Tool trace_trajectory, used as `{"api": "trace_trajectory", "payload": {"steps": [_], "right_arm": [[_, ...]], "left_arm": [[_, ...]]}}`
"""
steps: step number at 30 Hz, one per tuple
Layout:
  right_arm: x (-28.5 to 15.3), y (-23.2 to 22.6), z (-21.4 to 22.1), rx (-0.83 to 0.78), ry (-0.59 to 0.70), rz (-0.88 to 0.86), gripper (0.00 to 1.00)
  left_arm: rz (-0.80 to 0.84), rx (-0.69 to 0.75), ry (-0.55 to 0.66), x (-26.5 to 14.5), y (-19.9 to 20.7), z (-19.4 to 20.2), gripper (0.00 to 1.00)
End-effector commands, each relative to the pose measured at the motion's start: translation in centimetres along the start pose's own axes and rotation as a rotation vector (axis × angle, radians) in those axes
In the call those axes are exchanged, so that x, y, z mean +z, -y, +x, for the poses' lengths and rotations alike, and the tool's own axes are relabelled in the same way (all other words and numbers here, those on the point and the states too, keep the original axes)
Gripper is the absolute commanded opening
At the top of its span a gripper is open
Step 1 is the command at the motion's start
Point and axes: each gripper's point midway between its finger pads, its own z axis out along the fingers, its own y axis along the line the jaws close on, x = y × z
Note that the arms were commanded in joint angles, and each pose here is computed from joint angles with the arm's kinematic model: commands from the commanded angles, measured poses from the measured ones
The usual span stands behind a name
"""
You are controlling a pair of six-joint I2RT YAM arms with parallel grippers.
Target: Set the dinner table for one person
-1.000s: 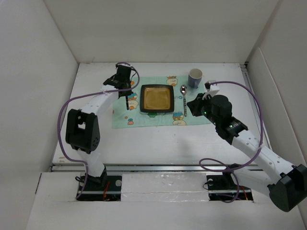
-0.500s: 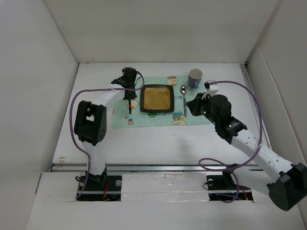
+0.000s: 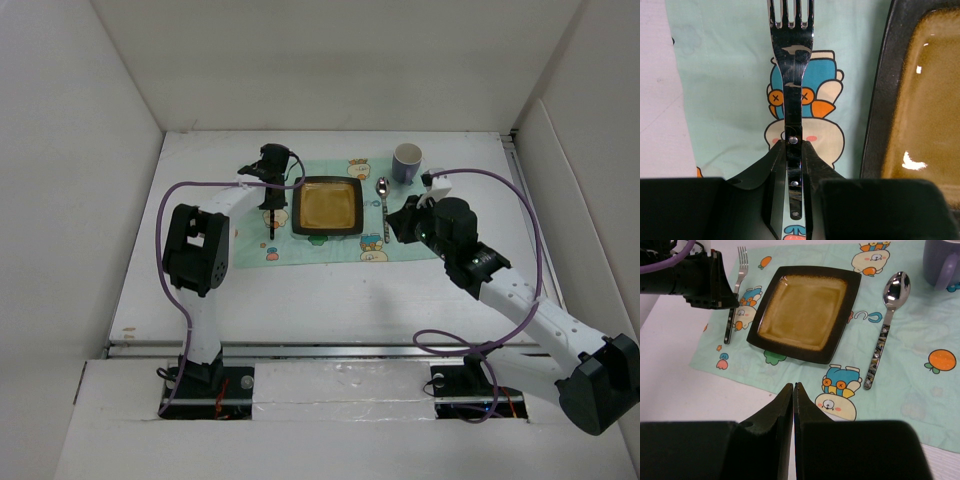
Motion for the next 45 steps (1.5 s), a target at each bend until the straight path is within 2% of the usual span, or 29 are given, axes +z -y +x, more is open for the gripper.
{"api": "trace_trajectory", "payload": {"steps": [1,14,15,17,22,24,26,29,32,33,35,37,39,41,45], "right_arm": [[0.1,-0.5,-1.3,-0.009,0.05,-0.004,0.09],[0.6,-0.7,-0.9,-0.017,0.036,-0.009,0.09],[0.6,-0.9,-0.8,-0.017,0.032,-0.017,0.09],[0.6,-0.9,-0.8,-0.02,0.026,-0.019,0.09],[0.6,-0.6,-0.9,-0.02,0.032,-0.003,0.09],[0.5,-0.8,-0.9,-0.027,0.03,-0.002,0.09],[0.3,-0.6,-1.2,-0.028,0.043,0.013,0.09],[0.1,-0.8,-1.2,-0.026,0.048,0.0,0.09],[-0.3,-0.5,-1.7,-0.027,0.077,0.015,0.09],[-0.6,-0.6,-2.2,-0.022,0.098,0.011,0.09],[-1.3,-1.0,-2.4,-0.023,0.116,-0.007,0.09],[-2.9,-0.9,-4.1,-0.02,0.194,0.001,0.1],[-4.2,-0.9,-4.6,-0.011,0.252,-0.005,0.18],[-6.8,-1.2,-6.7,0.006,0.357,-0.03,0.22],[-11.4,-0.3,-9.1,0.054,0.552,-0.016,0.38]], "left_arm": [[-0.018,0.021,0.043,-0.3,0.0,-1.7,0.0],[-0.027,0.019,0.039,0.4,-0.4,-1.7,0.0],[-0.031,0.016,0.04,0.3,-0.5,-1.7,0.02],[-0.037,0.013,0.041,0.3,-0.6,-1.7,0.18],[-0.028,-0.009,0.054,-0.5,-0.5,-2.2,0.45],[-0.012,-0.02,0.078,-1.4,-0.4,-2.9,0.55],[-0.014,-0.031,0.104,-2.5,-0.5,-3.8,0.57],[0.014,-0.069,0.191,-6.2,-0.7,-6.2,0.58],[0.082,-0.127,0.333,-12.3,-1.0,-9.3,0.58],[0.122,-0.15,0.415,-16.0,-1.1,-10.3,0.58],[0.195,-0.163,0.491,-19.9,-0.6,-10.7,0.61],[0.325,-0.208,0.592,-25.0,-0.5,-10.2,0.67],[0.4,-0.234,0.683,-28.9,-1.4,-8.9,0.71],[0.444,-0.26,0.736,-31.3,-2.1,-7.6,0.73],[0.48,-0.342,0.876,-36.0,-5.4,-3.6,0.81]]}}
